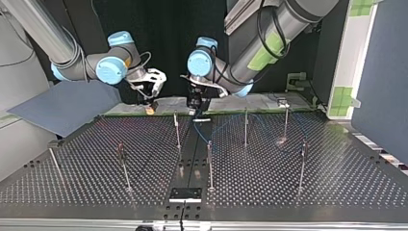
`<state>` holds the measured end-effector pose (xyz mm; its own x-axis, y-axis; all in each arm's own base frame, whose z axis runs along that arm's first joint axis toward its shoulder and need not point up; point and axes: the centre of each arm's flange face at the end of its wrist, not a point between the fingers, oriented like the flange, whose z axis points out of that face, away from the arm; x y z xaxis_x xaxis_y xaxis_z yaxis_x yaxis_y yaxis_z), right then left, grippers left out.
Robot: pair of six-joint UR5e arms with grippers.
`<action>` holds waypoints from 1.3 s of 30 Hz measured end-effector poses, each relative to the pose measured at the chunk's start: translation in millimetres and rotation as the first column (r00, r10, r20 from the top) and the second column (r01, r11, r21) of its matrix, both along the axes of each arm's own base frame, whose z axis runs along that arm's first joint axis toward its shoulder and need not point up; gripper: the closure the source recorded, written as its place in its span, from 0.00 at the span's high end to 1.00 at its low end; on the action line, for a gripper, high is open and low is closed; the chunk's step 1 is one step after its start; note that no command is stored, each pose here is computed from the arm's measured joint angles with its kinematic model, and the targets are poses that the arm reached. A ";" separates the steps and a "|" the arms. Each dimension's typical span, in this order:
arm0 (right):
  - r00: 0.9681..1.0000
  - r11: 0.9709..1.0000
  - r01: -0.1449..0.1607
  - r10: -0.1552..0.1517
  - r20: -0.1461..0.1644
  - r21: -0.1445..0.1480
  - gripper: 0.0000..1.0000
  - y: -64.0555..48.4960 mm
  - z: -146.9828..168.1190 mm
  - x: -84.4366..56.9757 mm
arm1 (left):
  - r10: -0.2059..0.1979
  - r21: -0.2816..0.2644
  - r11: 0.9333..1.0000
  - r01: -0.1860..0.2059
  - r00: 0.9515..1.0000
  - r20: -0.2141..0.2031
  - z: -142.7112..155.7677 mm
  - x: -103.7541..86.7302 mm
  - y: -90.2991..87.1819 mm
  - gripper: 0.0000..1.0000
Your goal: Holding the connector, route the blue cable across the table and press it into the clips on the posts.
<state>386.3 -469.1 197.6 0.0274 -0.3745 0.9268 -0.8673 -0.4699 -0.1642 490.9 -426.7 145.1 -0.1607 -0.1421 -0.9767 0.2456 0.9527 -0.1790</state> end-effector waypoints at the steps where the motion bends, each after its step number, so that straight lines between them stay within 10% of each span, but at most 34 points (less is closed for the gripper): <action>1: 1.000 1.000 -0.001 0.001 0.007 -0.005 0.00 -2.5 -0.1 -1.1 | 0.000 0.003 1.000 0.000 1.000 -0.003 -2.3 1.6 -1.7 0.00; 27: 0.998 0.999 0.028 -0.026 0.062 -0.032 0.00 -53.2 -11.5 -26.5 | 0.032 -0.033 0.999 -0.031 0.999 0.044 12.9 77.2 4.1 0.00; 39: 0.995 0.997 0.042 -0.036 0.091 -0.066 0.00 -88.5 -1.3 -28.0 | 0.082 0.042 0.996 -0.081 0.996 -0.025 -19.7 99.4 0.0 0.00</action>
<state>358.4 -557.6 196.2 -0.0699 -0.3097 0.9483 -0.8684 -0.4488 -0.2106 590.3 -426.7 125.4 -0.1766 -0.1156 -0.9775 0.1626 0.9760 -0.1448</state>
